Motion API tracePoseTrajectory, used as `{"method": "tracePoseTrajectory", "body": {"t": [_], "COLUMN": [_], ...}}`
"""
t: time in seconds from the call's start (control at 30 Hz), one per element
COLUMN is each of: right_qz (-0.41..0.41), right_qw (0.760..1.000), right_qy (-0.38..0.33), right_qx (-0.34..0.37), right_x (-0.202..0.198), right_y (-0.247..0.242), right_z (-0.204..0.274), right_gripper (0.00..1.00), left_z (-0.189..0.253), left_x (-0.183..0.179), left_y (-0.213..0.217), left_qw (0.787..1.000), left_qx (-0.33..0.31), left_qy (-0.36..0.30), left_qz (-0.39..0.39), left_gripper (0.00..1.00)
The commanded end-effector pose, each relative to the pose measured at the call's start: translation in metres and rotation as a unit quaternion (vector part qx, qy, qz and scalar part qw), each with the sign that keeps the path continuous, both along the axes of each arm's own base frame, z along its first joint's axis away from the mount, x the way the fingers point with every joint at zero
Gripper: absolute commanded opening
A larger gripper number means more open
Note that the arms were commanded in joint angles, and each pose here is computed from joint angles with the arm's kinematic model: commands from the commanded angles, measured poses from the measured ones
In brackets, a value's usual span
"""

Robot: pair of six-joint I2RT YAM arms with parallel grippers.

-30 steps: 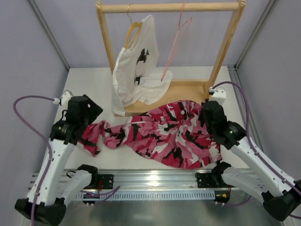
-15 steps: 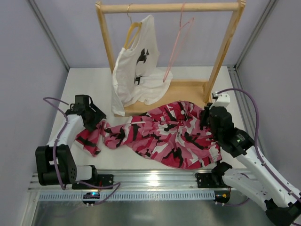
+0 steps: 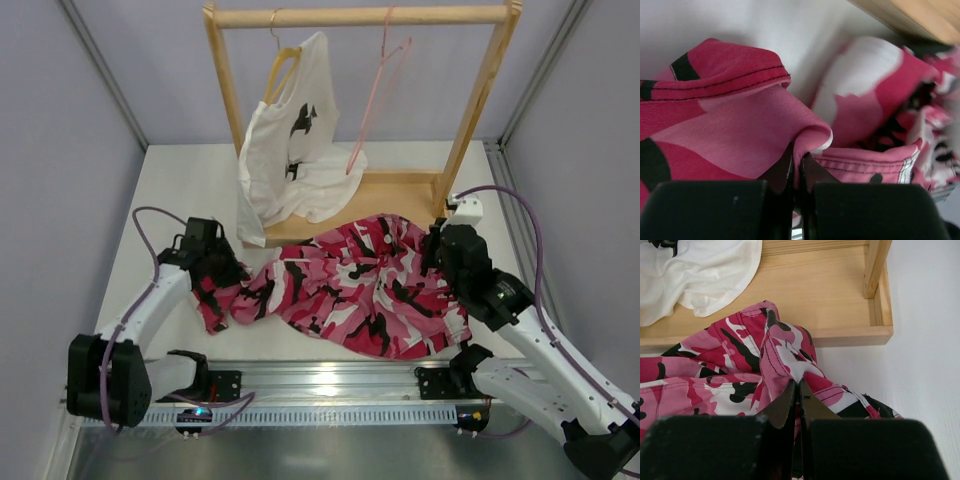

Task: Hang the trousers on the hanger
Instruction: Fold the trousers

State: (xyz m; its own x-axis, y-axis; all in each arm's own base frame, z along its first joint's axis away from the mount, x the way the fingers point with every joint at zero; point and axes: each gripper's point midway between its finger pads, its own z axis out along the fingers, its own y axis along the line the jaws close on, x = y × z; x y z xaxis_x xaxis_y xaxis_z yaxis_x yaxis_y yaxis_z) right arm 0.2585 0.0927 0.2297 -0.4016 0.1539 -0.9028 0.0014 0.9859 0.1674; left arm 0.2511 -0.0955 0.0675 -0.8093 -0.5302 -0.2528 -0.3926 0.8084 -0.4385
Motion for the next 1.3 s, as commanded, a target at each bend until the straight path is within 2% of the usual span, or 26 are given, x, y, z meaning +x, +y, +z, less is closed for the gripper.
{"method": "tracePoseTrajectory", "body": {"t": [0.0, 0.17, 0.27, 0.3, 0.37, 0.4, 0.47, 0.5, 0.6, 0.63, 0.7, 0.77, 0.87, 0.9, 1.0, 1.03, 1.07, 1.2, 1.27], "right_qz": [-0.016, -0.016, -0.016, -0.018, -0.022, -0.023, -0.022, -0.020, -0.012, -0.010, -0.001, 0.005, 0.006, 0.006, 0.005, 0.004, 0.004, 0.009, 0.009], "right_qw": [0.999, 0.999, 1.000, 1.000, 1.000, 1.000, 1.000, 1.000, 1.000, 1.000, 1.000, 1.000, 1.000, 1.000, 1.000, 1.000, 1.000, 1.000, 1.000], "right_qy": [-0.030, -0.028, -0.022, -0.022, -0.018, -0.018, -0.017, -0.017, -0.015, -0.014, -0.008, -0.005, -0.005, -0.007, -0.009, -0.009, -0.009, -0.005, -0.003], "right_qx": [0.008, 0.009, 0.001, 0.001, -0.004, -0.004, -0.004, -0.003, 0.000, 0.001, 0.005, 0.007, 0.010, 0.011, 0.011, 0.011, 0.013, 0.015, 0.014], "right_x": [0.012, 0.014, 0.014, 0.015, 0.015, 0.016, 0.015, 0.015, 0.013, 0.013, 0.011, 0.010, 0.008, 0.008, 0.007, 0.007, 0.007, 0.007, 0.005], "right_y": [0.000, 0.002, 0.001, 0.001, -0.001, -0.001, -0.001, 0.000, 0.002, 0.003, 0.006, 0.008, 0.008, 0.008, 0.007, 0.007, 0.007, 0.010, 0.008], "right_z": [0.019, 0.020, 0.015, 0.016, 0.014, 0.014, 0.014, 0.015, 0.015, 0.014, 0.010, 0.005, 0.003, 0.004, 0.004, 0.004, 0.003, 0.001, -0.001], "right_gripper": [0.04, 0.04, 0.04, 0.04, 0.04, 0.04, 0.04, 0.04, 0.04, 0.03, 0.04, 0.04, 0.04, 0.04, 0.04, 0.04, 0.04, 0.04, 0.04], "left_z": [0.049, 0.066, 0.060, 0.058, 0.051, 0.047, 0.061, 0.079, 0.108, 0.131, 0.158, 0.182, 0.195, 0.194, 0.186, 0.181, 0.166, 0.136, 0.133], "left_x": [-0.012, -0.050, -0.066, -0.071, -0.080, -0.079, -0.072, -0.063, -0.046, -0.031, -0.017, -0.009, 0.003, 0.005, 0.013, 0.005, 0.011, 0.010, 0.017], "left_y": [-0.030, -0.065, -0.089, -0.095, -0.099, -0.097, -0.094, -0.086, -0.059, -0.042, -0.046, -0.065, -0.086, -0.090, -0.099, -0.114, -0.121, -0.167, -0.188], "left_qw": [0.996, 0.982, 0.972, 0.969, 0.967, 0.969, 0.970, 0.973, 0.980, 0.977, 0.967, 0.957, 0.951, 0.951, 0.963, 0.967, 0.969, 0.979, 0.982], "left_qx": [-0.011, -0.071, -0.094, -0.103, -0.095, -0.081, -0.067, -0.047, 0.010, 0.040, 0.021, -0.018, 0.004, 0.017, 0.057, 0.052, 0.077, 0.058, 0.011], "left_qy": [-0.063, -0.093, -0.086, -0.077, -0.052, -0.043, -0.064, -0.097, -0.146, -0.191, -0.244, -0.276, -0.285, -0.283, -0.256, -0.244, -0.230, -0.192, -0.190], "left_qz": [-0.069, -0.150, -0.196, -0.210, -0.230, -0.229, -0.224, -0.204, -0.132, -0.084, -0.064, -0.087, -0.120, -0.121, -0.058, -0.054, -0.040, -0.031, -0.009], "left_gripper": [0.00, 0.00, 0.01, 0.08, 0.14, 0.23, 0.42, 0.56, 0.68, 0.70, 0.70, 0.68, 0.66, 0.67, 0.65, 0.64, 0.63, 0.61, 0.58]}}
